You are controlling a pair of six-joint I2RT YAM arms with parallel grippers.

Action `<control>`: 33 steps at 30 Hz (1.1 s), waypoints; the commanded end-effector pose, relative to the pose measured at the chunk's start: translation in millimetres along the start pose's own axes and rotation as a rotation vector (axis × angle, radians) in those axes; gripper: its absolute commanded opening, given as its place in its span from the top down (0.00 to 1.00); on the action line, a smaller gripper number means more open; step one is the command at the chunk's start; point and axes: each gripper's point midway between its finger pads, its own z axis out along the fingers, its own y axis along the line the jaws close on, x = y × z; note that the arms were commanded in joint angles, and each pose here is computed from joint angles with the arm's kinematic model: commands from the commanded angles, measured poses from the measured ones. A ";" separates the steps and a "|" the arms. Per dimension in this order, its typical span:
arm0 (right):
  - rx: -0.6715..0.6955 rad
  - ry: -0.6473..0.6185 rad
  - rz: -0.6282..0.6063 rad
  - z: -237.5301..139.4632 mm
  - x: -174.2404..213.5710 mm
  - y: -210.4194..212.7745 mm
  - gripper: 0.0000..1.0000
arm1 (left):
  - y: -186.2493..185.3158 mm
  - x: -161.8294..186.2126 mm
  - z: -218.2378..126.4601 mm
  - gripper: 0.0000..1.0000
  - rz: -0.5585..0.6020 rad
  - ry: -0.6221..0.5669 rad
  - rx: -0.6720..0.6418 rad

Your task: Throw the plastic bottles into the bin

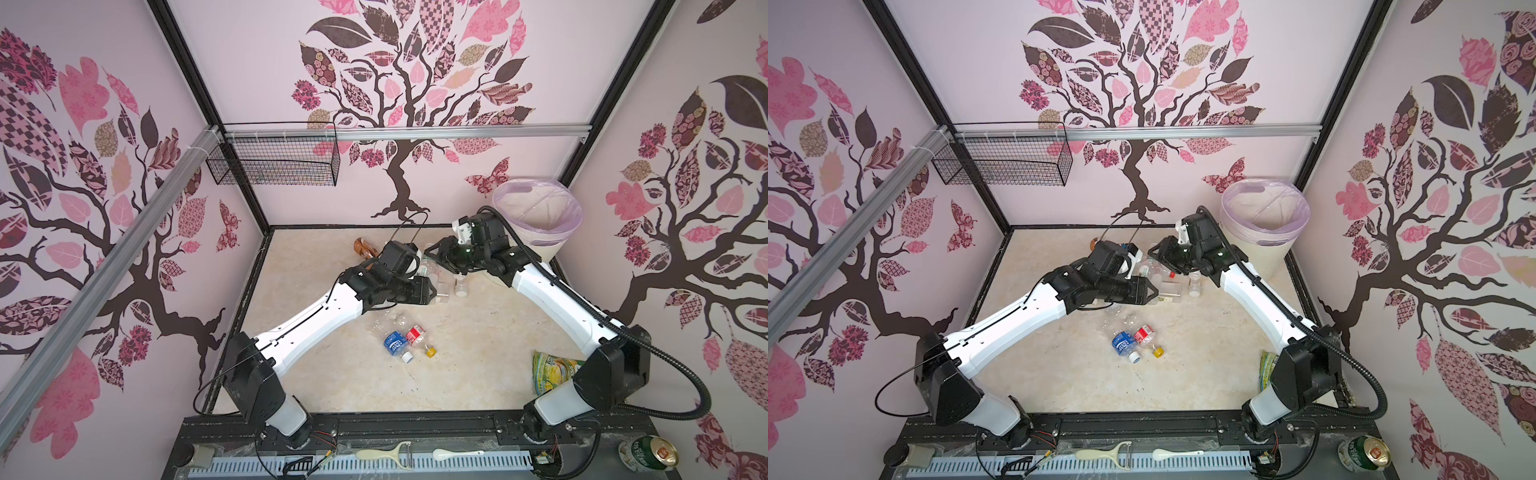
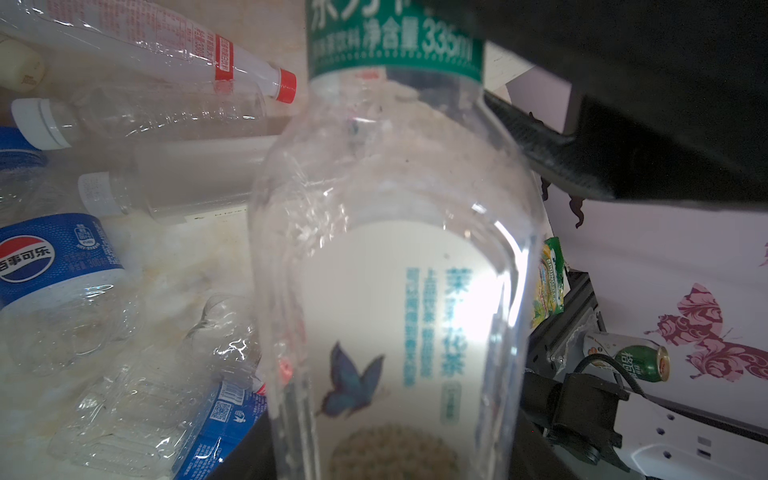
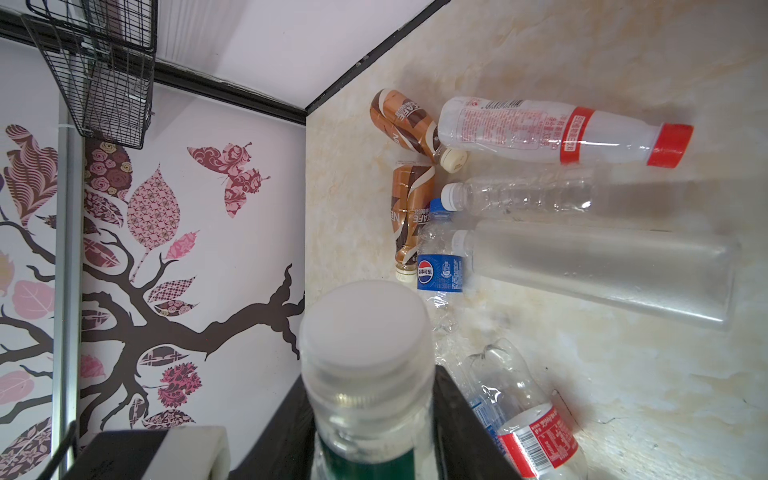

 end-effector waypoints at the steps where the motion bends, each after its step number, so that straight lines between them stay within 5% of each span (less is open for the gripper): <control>1: -0.001 -0.024 0.035 7.2 -7.9 -0.7 0.55 | -23.7 -12.7 -18.1 0.43 0.027 -0.055 0.081; 21: -0.010 -0.013 0.044 17.1 -8.3 -3.4 0.50 | -23.7 -14.7 -10.7 0.43 -0.023 -0.049 0.083; 33: 0.009 0.003 0.050 22.4 -6.4 -9.4 0.38 | -20.5 -13.1 -7.4 0.43 -0.031 -0.055 0.078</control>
